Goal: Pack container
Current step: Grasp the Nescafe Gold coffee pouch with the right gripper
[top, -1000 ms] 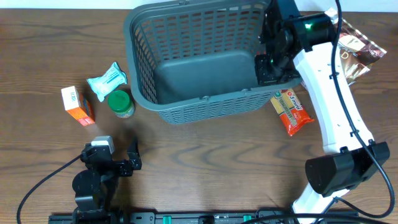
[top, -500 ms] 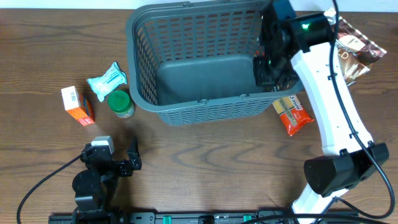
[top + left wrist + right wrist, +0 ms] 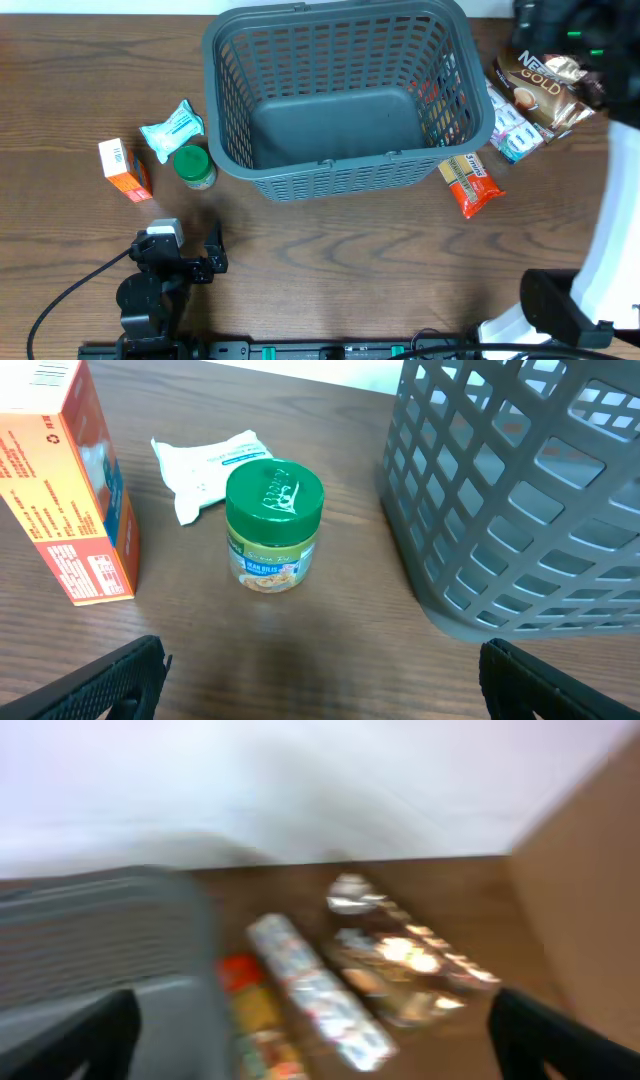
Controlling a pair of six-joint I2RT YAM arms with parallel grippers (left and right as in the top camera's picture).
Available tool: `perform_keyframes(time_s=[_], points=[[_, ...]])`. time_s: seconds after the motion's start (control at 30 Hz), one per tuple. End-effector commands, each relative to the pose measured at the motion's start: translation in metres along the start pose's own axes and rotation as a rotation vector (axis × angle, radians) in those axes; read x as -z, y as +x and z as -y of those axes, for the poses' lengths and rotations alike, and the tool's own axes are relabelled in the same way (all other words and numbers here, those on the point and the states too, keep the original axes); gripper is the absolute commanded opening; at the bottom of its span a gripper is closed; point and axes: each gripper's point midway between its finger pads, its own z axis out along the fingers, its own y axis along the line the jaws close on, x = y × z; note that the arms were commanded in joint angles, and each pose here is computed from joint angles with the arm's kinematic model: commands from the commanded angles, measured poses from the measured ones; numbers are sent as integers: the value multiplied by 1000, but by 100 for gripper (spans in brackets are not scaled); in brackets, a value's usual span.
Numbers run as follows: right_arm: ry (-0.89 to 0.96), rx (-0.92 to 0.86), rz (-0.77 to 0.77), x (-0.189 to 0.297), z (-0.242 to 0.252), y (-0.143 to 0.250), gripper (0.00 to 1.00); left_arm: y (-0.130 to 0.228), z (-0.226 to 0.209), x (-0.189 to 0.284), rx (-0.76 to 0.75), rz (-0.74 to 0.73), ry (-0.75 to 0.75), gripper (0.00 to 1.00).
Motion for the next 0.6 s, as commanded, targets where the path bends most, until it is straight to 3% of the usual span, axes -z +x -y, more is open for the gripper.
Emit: perform_keyframes(time_s=[0.0, 0.23, 0.57], points=[[81, 105, -85, -39, 36, 14, 99, 8, -2, -3, -13, -15, -1, 98], [53, 177, -156, -111, 89, 35, 99, 8, -2, -3, -13, -15, 0, 99], [-169, 203, -192, -221, 113, 81, 99, 8, -2, -3, -13, -15, 0, 99]])
